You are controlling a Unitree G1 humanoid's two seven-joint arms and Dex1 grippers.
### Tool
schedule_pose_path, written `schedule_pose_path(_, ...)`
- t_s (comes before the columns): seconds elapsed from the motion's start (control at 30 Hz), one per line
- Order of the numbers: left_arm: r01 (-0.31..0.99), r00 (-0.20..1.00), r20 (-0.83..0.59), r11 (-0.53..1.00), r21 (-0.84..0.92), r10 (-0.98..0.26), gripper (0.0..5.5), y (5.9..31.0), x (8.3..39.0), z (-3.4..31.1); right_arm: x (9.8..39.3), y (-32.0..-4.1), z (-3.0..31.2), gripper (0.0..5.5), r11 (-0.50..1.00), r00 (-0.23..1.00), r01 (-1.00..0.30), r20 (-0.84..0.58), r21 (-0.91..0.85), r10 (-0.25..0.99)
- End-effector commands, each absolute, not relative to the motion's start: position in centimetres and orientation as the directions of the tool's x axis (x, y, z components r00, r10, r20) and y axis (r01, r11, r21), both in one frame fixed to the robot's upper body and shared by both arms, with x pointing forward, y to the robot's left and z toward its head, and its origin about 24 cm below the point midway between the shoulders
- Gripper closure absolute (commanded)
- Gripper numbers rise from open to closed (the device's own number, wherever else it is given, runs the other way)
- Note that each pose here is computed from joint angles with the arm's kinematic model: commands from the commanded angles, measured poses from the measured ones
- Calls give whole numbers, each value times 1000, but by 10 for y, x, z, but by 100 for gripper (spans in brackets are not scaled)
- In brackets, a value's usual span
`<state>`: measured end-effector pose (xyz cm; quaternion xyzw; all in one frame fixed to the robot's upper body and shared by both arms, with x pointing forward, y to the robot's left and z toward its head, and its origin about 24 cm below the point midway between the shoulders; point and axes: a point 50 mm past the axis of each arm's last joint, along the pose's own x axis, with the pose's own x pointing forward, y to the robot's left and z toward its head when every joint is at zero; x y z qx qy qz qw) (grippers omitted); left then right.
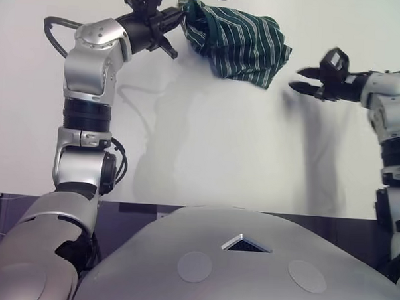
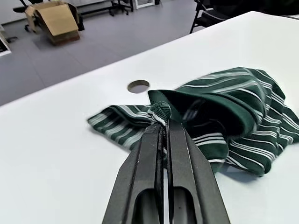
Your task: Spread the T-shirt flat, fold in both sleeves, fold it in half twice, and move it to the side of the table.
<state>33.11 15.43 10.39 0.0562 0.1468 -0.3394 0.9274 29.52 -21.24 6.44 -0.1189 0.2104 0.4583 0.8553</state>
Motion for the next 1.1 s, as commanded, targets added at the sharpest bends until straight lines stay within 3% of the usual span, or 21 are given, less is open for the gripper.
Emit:
schedule_pose_path(0.03, 603, 757, -292, 797, -30, -584, 550, 151, 339, 105, 302, -161, 73, 424, 488, 449, -872, -344, 30, 824)
schedule_pose_path(0.13, 576, 785, -244, 816, -51, -569, 550, 145, 353, 117, 295, -130, 63, 496, 435, 388, -899, -362, 54, 848)
schedule_pose_path(0.3, 570, 791, -228, 819, -61, -568, 550, 139, 361, 118, 302, -99, 52, 496, 476, 409, -875, -385, 92, 827)
schedule_pose_path(0.53, 575, 785, -235, 815, -66, -573, 550, 138, 362, 112, 316, -91, 52, 375, 534, 482, -845, -401, 22, 779)
schedule_pose_path(0.73, 580, 787, -217, 813, -57, -577, 550, 134, 362, 115, 310, -86, 17, 375, 512, 428, -858, -585, -25, 688)
schedule_pose_path(0.9, 572, 792, -222, 818, -53, -569, 550, 138, 360, 111, 315, -94, 16, 464, 567, 463, -823, -574, 3, 675)
schedule_pose_path(1.07, 545, 817, -198, 837, -45, -542, 550, 146, 361, 113, 313, -127, 22, 548, 617, 511, -787, -572, -11, 642)
schedule_pose_path(1.1, 540, 826, -171, 841, -38, -538, 550, 149, 362, 117, 313, -133, 34, 548, 626, 529, -780, -511, 22, 677)
